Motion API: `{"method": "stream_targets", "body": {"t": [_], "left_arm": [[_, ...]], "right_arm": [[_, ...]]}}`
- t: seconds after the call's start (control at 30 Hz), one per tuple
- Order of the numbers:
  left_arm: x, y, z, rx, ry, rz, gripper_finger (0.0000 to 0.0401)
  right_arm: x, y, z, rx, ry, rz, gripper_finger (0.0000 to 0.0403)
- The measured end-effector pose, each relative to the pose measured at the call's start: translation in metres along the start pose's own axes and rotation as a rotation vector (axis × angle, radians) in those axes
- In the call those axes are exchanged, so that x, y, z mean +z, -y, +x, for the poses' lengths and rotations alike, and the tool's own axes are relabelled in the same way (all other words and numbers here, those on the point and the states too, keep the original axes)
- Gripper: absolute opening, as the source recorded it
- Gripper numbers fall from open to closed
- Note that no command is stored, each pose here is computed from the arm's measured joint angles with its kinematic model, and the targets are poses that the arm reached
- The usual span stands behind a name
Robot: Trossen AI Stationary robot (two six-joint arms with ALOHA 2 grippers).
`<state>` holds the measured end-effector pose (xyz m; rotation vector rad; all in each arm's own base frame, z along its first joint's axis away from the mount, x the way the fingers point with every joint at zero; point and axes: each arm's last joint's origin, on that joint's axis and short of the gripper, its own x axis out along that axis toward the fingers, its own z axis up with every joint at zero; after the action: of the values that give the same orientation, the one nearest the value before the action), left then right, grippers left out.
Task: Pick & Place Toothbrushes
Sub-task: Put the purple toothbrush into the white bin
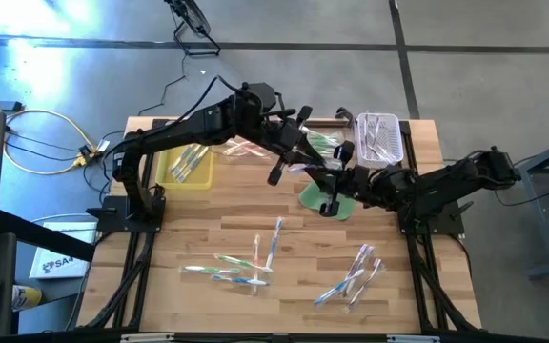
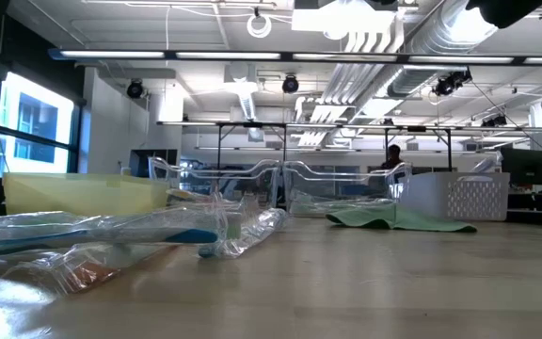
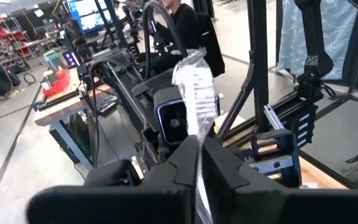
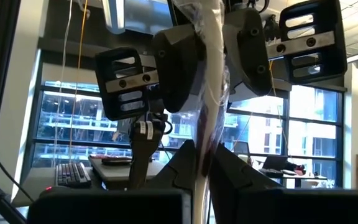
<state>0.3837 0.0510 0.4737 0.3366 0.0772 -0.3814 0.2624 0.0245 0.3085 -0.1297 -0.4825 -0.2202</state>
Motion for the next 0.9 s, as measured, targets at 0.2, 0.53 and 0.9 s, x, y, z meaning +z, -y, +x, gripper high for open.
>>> {"method": "stream_targets", "body": {"t": [0.2, 0.53, 0.9], "left_arm": [[-0.002, 0.001, 0.000, -0.003, -0.017, -0.014, 0.0097], [0.002, -0.001, 0.000, 0.017, 0.016, -0.079, 0.0170], [-0.001, 0.004, -0.008, -0.002, -0.063, 0.008, 0.0171]], "right_arm": [[-0.001, 0.000, 0.000, 0.002, -0.006, -0.001, 0.0013], [0.000, 0.001, -0.001, -0.030, -0.039, -0.009, 0.0013], [0.010, 0.009, -0.007, -0.108, -0.122, -0.032, 0.0013]]}}
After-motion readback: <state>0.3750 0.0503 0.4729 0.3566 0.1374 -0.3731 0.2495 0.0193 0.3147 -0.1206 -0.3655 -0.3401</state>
